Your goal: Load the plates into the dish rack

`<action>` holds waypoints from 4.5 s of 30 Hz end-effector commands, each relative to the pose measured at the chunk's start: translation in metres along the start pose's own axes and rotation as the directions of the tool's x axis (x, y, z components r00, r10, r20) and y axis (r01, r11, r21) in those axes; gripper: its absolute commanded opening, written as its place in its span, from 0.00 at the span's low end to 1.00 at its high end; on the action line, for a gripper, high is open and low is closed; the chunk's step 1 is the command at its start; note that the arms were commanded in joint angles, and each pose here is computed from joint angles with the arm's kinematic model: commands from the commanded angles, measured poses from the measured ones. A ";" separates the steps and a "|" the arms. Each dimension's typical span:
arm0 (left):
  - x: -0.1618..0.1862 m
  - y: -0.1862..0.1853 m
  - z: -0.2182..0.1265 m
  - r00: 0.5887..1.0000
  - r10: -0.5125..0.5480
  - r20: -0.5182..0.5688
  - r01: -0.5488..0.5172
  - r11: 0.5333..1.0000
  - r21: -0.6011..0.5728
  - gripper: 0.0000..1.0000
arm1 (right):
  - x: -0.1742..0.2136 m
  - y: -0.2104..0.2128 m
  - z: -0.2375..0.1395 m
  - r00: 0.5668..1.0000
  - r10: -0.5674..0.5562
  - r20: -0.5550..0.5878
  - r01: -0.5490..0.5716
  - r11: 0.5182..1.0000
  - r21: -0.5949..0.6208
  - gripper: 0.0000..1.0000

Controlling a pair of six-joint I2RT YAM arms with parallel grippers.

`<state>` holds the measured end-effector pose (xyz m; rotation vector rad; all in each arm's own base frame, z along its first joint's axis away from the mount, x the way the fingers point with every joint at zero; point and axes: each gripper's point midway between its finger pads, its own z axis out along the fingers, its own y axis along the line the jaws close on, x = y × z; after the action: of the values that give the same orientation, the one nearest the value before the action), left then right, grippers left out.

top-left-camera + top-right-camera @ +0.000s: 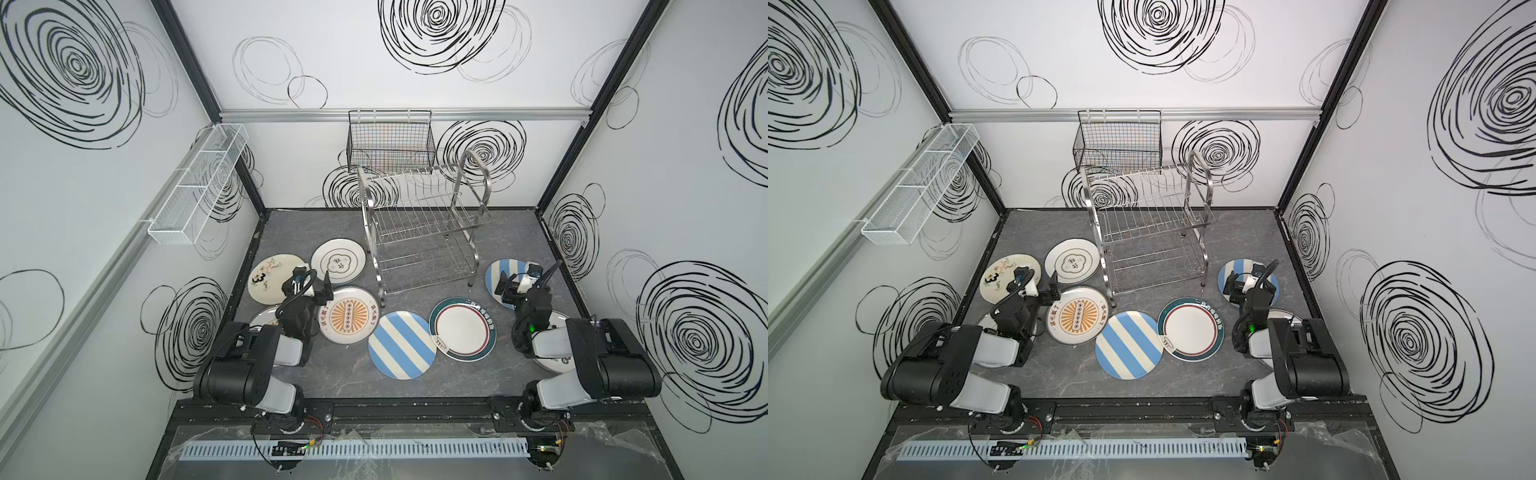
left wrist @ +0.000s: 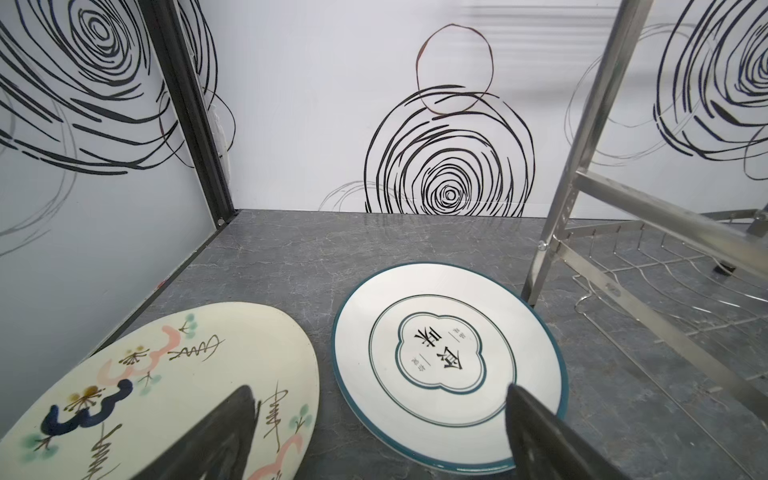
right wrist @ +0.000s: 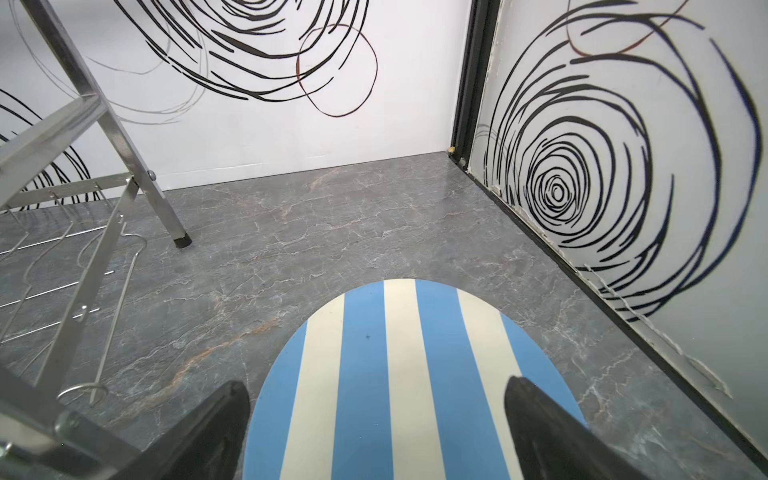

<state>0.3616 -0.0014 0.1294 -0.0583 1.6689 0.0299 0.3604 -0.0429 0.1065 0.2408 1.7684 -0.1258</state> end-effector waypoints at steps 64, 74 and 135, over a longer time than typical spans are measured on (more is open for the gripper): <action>-0.087 -0.144 -0.109 0.887 -0.115 -0.446 0.353 0.792 0.499 0.96 | 0.015 0.120 -0.146 0.659 0.219 -0.720 -0.445 0.885 -0.139 0.80; -0.067 -0.149 -0.117 0.869 -0.084 -0.487 0.378 0.749 0.545 0.96 | 0.046 0.085 -0.173 0.636 0.291 -0.715 -0.367 0.929 0.051 0.77; -0.051 -0.136 -0.101 0.836 -0.098 -0.539 0.391 0.796 0.462 0.96 | 0.141 0.059 -0.171 0.486 0.416 -0.769 -0.483 0.861 0.161 0.26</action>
<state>0.2687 -0.1447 0.1824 0.1819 2.1428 -0.7637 0.1890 0.0680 0.0159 0.7912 2.4901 0.5524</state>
